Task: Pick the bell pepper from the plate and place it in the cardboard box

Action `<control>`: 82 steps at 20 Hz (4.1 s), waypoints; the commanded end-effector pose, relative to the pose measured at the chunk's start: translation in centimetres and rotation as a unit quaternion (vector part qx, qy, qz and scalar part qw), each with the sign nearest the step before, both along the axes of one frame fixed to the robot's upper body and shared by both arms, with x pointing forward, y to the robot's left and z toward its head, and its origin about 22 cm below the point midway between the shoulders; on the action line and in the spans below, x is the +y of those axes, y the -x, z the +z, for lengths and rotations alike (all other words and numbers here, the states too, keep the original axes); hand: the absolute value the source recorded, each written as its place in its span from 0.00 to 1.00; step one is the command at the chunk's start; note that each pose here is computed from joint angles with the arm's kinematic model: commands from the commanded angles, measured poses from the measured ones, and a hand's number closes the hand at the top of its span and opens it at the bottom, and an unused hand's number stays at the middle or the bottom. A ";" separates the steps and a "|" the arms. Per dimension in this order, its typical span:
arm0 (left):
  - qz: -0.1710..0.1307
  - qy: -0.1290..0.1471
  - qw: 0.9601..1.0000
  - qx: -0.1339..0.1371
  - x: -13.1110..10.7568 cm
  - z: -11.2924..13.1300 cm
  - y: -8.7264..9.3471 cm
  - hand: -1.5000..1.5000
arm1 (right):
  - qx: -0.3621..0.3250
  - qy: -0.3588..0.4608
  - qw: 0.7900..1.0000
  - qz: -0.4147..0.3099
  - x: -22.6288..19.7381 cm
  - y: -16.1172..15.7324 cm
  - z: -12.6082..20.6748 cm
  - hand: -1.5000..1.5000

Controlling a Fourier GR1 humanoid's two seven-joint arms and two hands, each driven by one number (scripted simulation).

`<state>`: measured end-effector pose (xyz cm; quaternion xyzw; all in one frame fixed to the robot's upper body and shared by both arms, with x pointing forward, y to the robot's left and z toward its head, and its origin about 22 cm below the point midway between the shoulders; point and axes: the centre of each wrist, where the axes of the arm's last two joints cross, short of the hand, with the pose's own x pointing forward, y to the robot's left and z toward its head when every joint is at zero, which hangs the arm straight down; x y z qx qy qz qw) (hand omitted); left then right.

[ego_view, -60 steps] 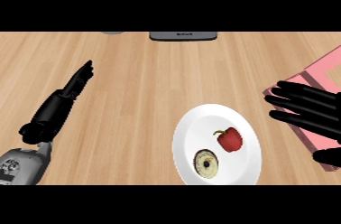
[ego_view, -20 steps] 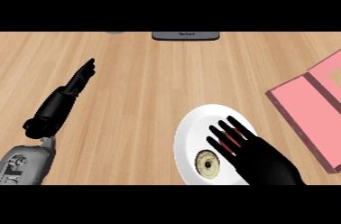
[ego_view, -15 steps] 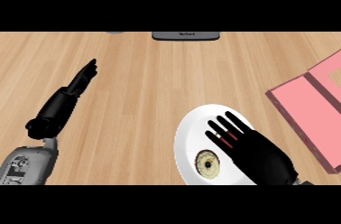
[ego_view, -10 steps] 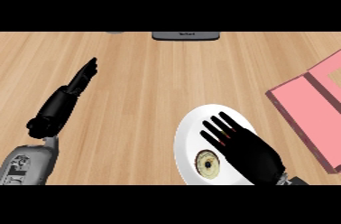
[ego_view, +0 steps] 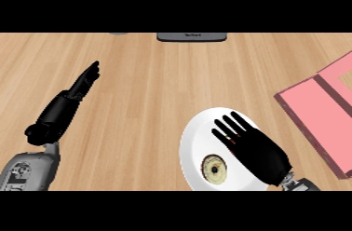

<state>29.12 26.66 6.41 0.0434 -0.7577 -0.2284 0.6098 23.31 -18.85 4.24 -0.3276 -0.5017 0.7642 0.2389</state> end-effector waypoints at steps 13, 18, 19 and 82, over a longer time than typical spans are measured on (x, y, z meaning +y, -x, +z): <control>-0.008 0.003 1.000 -0.001 2.1 -1.0 1.9 0.50 | -0.024 -0.009 0.994 0.102 -0.8 -3.5 -3.2 1.00; 0.001 0.001 1.000 0.007 -0.1 0.3 -0.6 0.50 | -0.058 -0.044 0.989 0.129 1.8 -2.7 -1.9 1.00; -0.001 -0.003 1.000 0.000 -1.1 1.4 0.5 0.50 | -0.067 -0.046 0.987 0.140 -0.4 -1.0 -2.0 1.00; 0.004 0.005 1.000 -0.003 0.3 0.9 -0.5 0.50 | 0.045 -0.344 0.803 -0.485 -26.8 -9.0 11.7 0.00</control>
